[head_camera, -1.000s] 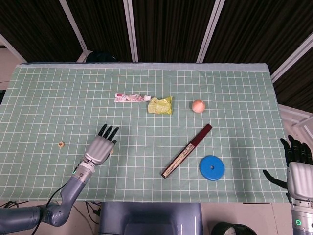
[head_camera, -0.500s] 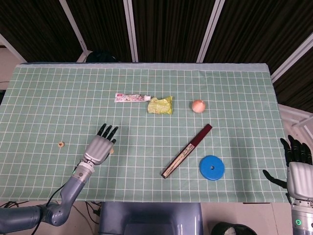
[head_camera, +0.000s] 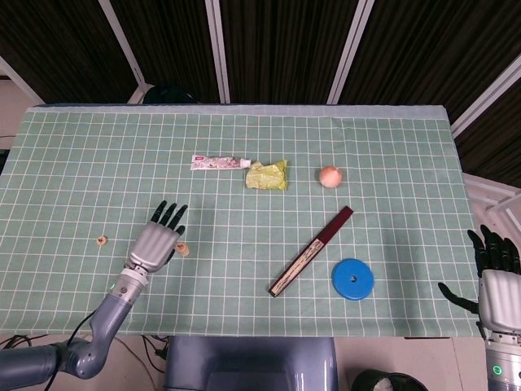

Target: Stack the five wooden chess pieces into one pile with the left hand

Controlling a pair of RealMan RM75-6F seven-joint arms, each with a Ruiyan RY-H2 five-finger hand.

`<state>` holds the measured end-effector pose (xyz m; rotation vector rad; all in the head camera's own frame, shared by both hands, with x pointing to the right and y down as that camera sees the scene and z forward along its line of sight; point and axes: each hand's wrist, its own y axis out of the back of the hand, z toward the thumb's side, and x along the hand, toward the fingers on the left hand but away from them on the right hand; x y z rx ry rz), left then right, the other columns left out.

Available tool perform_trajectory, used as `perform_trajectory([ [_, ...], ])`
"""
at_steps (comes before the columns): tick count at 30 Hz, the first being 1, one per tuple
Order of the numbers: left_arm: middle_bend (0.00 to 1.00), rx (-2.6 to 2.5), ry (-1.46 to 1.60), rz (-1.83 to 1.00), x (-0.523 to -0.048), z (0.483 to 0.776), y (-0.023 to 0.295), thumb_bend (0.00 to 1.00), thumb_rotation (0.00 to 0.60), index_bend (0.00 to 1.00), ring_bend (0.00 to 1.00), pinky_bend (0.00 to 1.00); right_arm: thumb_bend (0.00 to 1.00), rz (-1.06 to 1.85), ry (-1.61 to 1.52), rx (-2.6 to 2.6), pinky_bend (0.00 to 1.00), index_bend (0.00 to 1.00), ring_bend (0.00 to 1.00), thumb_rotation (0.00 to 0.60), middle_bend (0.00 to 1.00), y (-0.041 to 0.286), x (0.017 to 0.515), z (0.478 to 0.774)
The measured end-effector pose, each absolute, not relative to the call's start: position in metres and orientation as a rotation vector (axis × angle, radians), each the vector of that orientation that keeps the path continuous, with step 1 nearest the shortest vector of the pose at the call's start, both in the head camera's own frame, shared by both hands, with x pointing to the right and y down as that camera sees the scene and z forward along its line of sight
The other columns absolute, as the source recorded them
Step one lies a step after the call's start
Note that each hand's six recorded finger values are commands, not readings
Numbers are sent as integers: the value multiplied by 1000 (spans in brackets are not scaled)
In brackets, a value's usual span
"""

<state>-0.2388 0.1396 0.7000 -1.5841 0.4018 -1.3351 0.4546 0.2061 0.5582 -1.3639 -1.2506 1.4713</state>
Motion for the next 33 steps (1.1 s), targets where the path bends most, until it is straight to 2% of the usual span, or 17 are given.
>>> perform_trajectory([
  [7, 5, -1566, 470, -1416, -288, 694, 136, 299, 600, 382, 0, 0, 232, 1470, -1249, -1363, 0, 81, 0, 600, 13, 207, 453, 558],
  [19, 5, -1516, 517, -1605, -377, 715, 129, 298, 600, 387, 0, 0, 233, 1476, -1247, -1361, 0, 81, 0, 600, 13, 207, 453, 559],
  [33, 5, -1504, 500, -1701, -412, 739, 134, 298, 600, 411, 0, 0, 233, 1477, -1249, -1361, 0, 81, 0, 600, 13, 207, 453, 559],
])
